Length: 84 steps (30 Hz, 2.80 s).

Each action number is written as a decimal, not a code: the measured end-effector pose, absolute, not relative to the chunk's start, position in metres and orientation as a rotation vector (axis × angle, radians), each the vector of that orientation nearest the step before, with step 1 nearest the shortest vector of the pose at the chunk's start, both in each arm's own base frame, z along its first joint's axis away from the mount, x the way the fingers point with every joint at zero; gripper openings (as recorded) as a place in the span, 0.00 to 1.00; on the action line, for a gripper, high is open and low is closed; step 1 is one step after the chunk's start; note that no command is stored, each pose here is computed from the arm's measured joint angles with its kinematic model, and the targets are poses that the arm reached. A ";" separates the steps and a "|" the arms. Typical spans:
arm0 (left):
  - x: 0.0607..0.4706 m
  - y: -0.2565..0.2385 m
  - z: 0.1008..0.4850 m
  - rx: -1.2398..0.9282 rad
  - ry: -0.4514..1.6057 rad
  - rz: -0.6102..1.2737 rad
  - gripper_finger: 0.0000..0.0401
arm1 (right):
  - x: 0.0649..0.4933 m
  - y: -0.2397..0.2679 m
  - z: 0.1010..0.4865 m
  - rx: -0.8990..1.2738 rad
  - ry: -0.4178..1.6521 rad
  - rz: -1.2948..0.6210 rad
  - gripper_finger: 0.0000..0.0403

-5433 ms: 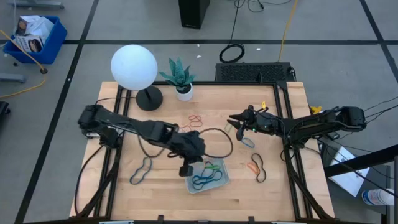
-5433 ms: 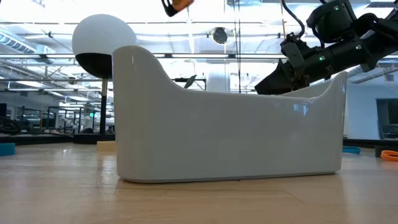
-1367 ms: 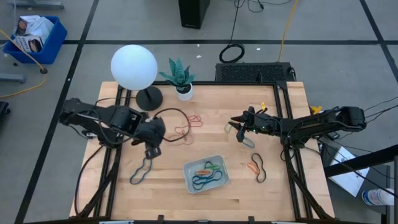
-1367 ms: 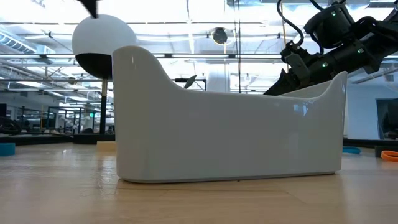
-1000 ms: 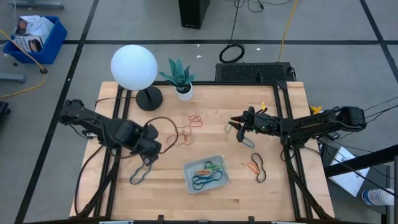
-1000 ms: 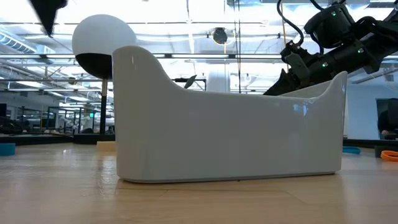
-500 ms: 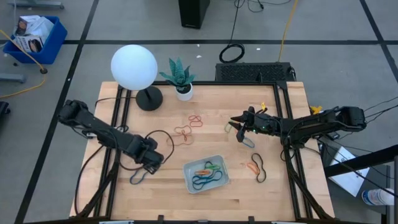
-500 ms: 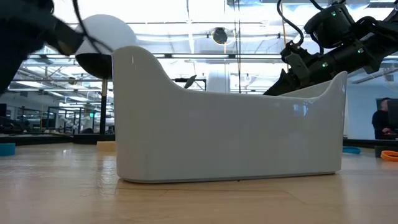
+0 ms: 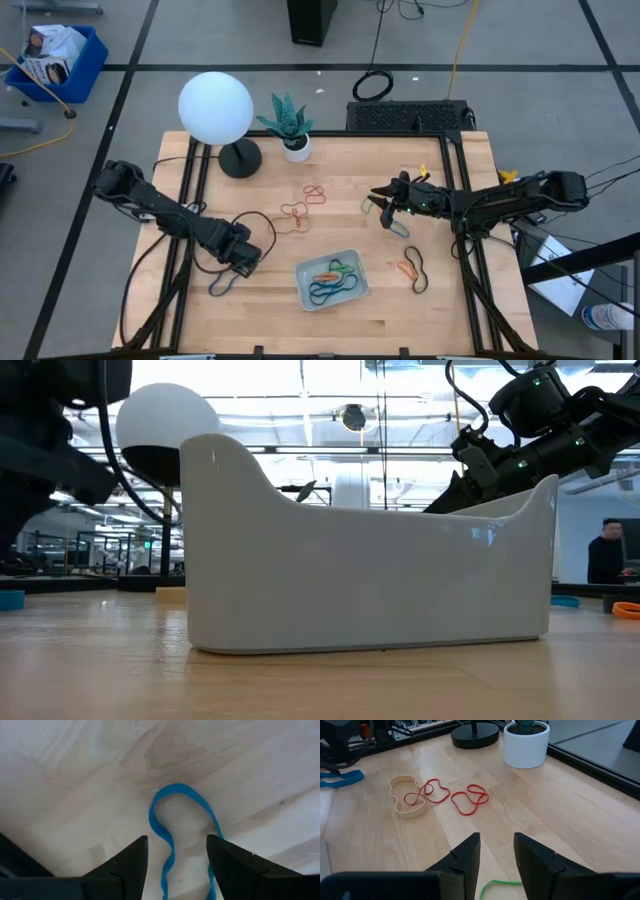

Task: Pick and place rubber bands into bin
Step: Put the left blue rubber band into the gray bin

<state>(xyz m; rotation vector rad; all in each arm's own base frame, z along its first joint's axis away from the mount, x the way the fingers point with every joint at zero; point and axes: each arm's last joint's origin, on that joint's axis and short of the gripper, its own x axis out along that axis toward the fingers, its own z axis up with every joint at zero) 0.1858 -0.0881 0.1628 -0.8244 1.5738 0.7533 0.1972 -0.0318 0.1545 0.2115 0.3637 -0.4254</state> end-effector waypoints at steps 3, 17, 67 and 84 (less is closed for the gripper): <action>0.183 -0.086 0.154 -0.835 1.568 0.749 0.52 | 0.197 -0.032 0.154 0.212 0.364 -0.425 0.28; 0.178 -0.083 0.139 -0.833 1.555 0.720 0.52 | 0.197 -0.032 0.155 0.212 0.359 -0.425 0.28; 0.180 -0.082 0.138 -0.724 1.550 0.609 0.05 | 0.198 -0.032 0.155 0.208 0.357 -0.424 0.28; 0.203 -0.090 0.172 -0.715 1.279 0.342 0.01 | 0.197 -0.032 0.155 0.208 0.357 -0.424 0.28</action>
